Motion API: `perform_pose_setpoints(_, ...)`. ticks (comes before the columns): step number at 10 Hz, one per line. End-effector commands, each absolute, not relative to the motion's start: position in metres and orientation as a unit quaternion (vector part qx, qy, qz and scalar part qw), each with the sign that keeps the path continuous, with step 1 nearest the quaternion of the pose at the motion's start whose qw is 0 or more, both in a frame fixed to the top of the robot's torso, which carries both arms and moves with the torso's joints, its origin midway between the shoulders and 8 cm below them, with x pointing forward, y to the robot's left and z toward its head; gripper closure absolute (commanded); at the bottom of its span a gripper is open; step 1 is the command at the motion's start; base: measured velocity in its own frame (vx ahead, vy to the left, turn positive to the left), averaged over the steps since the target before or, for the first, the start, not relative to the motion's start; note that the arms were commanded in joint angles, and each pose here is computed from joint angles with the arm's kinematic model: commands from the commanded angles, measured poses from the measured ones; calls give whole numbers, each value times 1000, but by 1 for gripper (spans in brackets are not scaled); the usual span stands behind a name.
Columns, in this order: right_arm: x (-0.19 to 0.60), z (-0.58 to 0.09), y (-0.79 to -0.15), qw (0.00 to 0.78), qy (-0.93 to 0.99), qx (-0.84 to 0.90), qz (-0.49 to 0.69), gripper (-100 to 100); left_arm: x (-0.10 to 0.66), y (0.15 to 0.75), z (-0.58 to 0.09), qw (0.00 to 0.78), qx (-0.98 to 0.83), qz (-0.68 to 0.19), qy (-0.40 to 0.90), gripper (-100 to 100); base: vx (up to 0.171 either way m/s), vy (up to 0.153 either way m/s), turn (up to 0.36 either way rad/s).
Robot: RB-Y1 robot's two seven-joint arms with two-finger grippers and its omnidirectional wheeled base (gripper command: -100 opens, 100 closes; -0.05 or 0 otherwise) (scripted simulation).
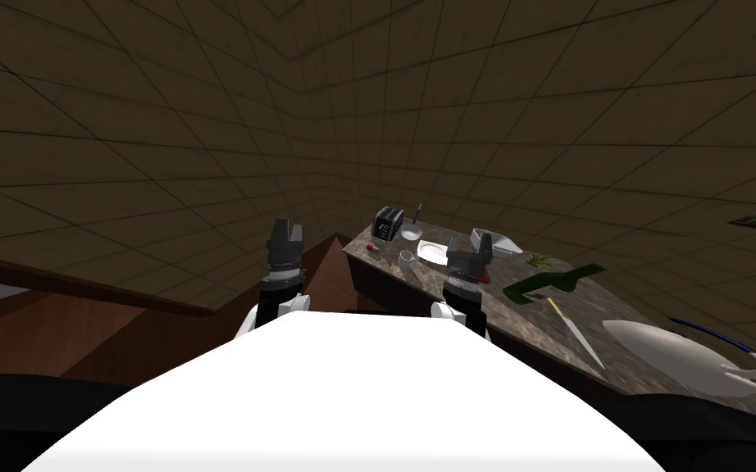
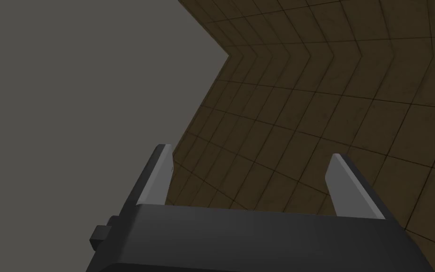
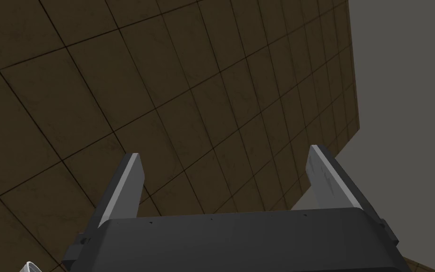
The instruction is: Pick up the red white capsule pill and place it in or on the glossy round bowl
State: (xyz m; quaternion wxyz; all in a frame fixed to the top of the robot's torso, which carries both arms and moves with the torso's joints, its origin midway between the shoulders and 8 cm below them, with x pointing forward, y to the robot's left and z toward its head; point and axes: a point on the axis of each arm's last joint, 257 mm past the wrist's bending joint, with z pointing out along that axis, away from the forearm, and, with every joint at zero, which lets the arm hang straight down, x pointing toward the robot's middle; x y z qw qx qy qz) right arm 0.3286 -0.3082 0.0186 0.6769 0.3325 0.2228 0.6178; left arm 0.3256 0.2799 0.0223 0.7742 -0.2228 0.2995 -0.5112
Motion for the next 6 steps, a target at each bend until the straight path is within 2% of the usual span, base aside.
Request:
perform_pose_setpoints(1,329,19,-308,677,223,333,618,0,334,280,18,767,-218,-510,321,-100,-58,31,-68)
perform_pose_setpoints(4,329,19,-308,677,223,332,618,0,354,287,9,754,-224,-504,356,-100,-73,55,-64)
perform_pose_setpoints(6,329,19,-308,677,223,332,618,0,363,291,5,749,-231,-501,368,-100,-33,37,-53)
